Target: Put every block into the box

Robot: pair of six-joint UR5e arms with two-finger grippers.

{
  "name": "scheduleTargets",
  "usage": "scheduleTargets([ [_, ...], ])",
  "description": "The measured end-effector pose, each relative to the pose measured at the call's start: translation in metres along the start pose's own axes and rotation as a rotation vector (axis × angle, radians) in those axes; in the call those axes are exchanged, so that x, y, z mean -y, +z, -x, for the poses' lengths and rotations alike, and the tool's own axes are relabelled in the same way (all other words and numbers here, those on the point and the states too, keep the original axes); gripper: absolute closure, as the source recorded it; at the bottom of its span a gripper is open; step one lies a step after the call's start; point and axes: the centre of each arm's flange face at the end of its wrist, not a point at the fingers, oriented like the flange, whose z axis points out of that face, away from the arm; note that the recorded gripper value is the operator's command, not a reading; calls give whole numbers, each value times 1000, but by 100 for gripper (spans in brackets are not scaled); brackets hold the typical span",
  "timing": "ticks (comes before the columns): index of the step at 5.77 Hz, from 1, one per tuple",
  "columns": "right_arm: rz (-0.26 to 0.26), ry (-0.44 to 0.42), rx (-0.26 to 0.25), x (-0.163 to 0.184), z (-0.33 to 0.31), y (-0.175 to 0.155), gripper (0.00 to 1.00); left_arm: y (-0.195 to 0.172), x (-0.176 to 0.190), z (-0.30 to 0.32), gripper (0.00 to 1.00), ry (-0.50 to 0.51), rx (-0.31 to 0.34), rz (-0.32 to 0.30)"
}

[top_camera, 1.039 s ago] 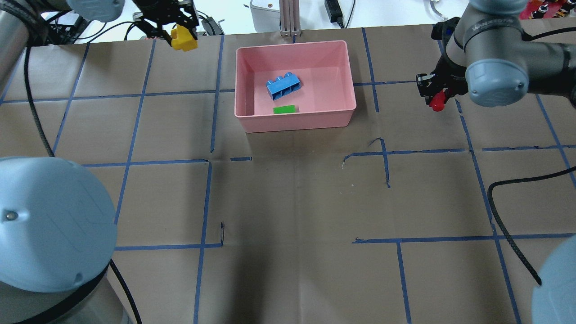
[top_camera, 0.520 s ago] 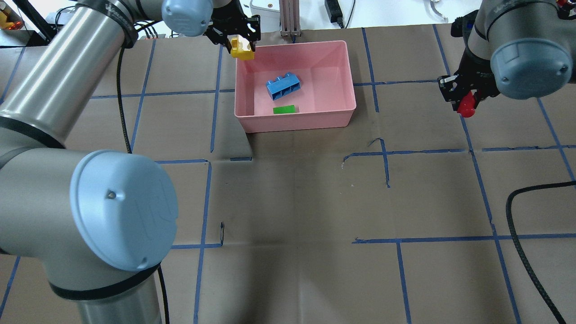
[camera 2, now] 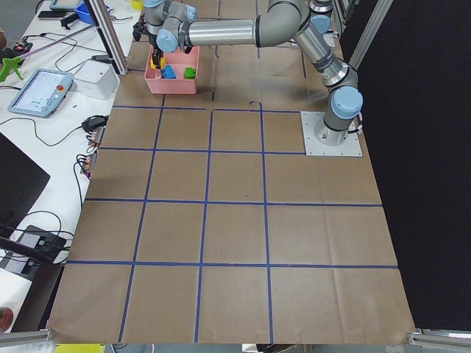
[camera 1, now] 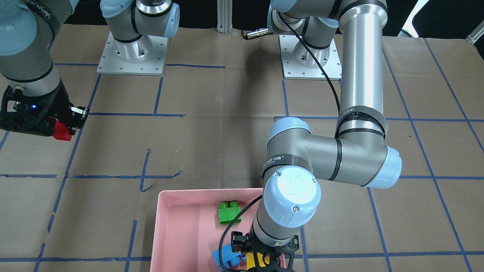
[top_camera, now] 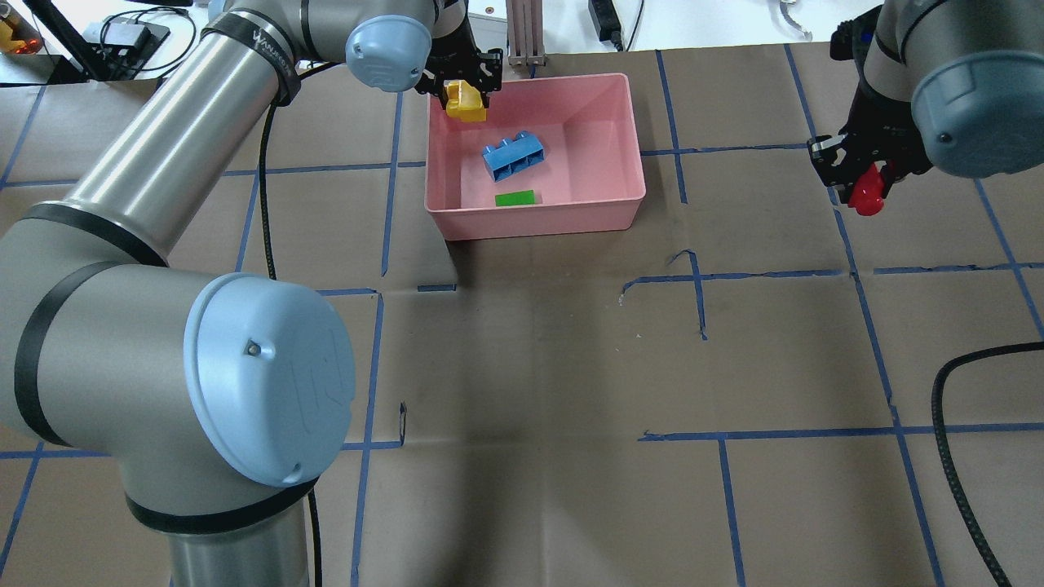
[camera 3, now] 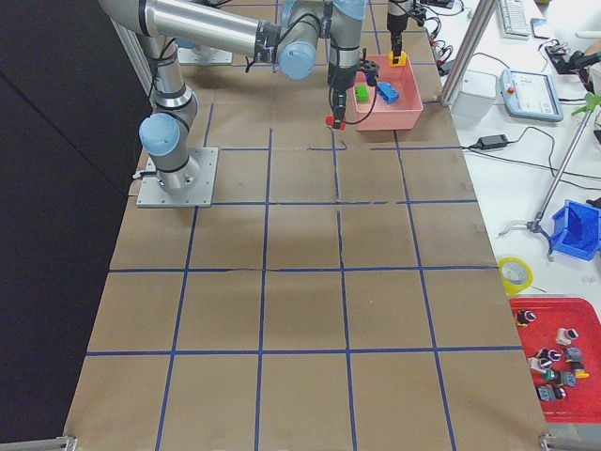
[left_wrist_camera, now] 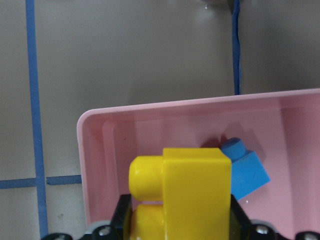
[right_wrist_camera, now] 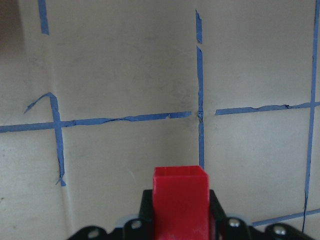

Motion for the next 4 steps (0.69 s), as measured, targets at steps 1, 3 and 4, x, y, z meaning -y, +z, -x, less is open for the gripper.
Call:
scheduleTargets([
  [1, 21, 19, 11, -3, 14, -12, 85, -16, -2, -2, 0, 2, 0, -10],
  [3, 20, 122, 138, -6, 76, -21, 92, -85, -14, 32, 1, -21, 39, 17],
  [4, -6, 149, 204, 0, 110, -19, 92, -120, -26, 73, 1, -14, 68, 71],
])
